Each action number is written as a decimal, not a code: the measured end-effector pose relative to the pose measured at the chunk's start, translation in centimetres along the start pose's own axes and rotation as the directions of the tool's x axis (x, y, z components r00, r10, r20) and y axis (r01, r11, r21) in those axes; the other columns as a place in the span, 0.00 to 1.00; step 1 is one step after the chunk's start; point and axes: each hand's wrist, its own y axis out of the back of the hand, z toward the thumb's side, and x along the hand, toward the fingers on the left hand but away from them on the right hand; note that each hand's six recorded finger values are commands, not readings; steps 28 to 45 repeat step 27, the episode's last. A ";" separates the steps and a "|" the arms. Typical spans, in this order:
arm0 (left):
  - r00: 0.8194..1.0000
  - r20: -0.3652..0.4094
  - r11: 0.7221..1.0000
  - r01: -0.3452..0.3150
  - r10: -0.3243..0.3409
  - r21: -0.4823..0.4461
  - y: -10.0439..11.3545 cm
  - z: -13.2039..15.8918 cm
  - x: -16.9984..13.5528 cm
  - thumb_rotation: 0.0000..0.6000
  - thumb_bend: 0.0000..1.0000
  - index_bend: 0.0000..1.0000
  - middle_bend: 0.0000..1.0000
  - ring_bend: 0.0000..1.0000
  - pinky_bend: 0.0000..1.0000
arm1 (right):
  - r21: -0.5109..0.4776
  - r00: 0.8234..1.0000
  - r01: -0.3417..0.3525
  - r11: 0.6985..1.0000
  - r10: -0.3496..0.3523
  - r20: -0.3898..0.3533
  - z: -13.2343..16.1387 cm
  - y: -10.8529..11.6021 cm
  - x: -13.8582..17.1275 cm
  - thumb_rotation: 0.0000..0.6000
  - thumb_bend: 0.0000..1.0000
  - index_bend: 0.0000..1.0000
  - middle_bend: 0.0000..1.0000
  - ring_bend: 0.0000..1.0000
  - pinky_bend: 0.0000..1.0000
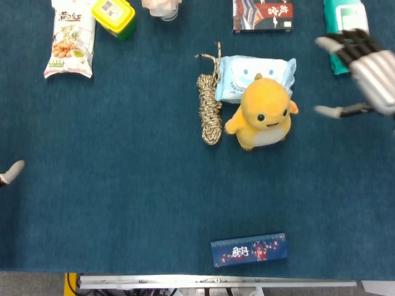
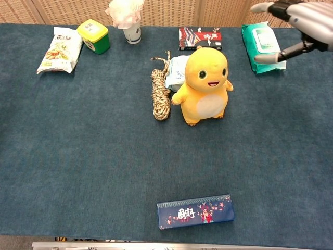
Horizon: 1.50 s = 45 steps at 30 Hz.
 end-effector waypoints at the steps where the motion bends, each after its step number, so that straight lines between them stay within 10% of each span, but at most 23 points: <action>1: 1.000 0.001 1.000 -0.005 0.005 0.000 0.1 0.0 0.1 0.23 0.04 0.05 0.02 0.00 0.00 | 0.012 1.000 0.004 1.000 -0.004 0.030 -1.0 0.2 0.9 0.70 0.00 0.07 0.11 0.00 0.00; 22: 0.999 0.024 0.999 -0.033 0.033 -0.011 0.9 1.3 -0.6 0.38 0.04 0.05 0.02 0.00 0.00 | 0.051 0.922 0.079 0.996 -0.093 0.375 -8.4 -0.2 17.4 0.71 0.00 0.07 0.11 0.00 0.00; 45: 0.999 0.024 0.999 -0.034 0.034 -0.009 0.9 1.4 -0.8 0.38 0.04 0.05 0.02 0.00 0.00 | 0.053 0.923 0.078 0.996 -0.093 0.375 -8.2 -0.2 18.1 0.69 0.00 0.07 0.11 0.00 0.00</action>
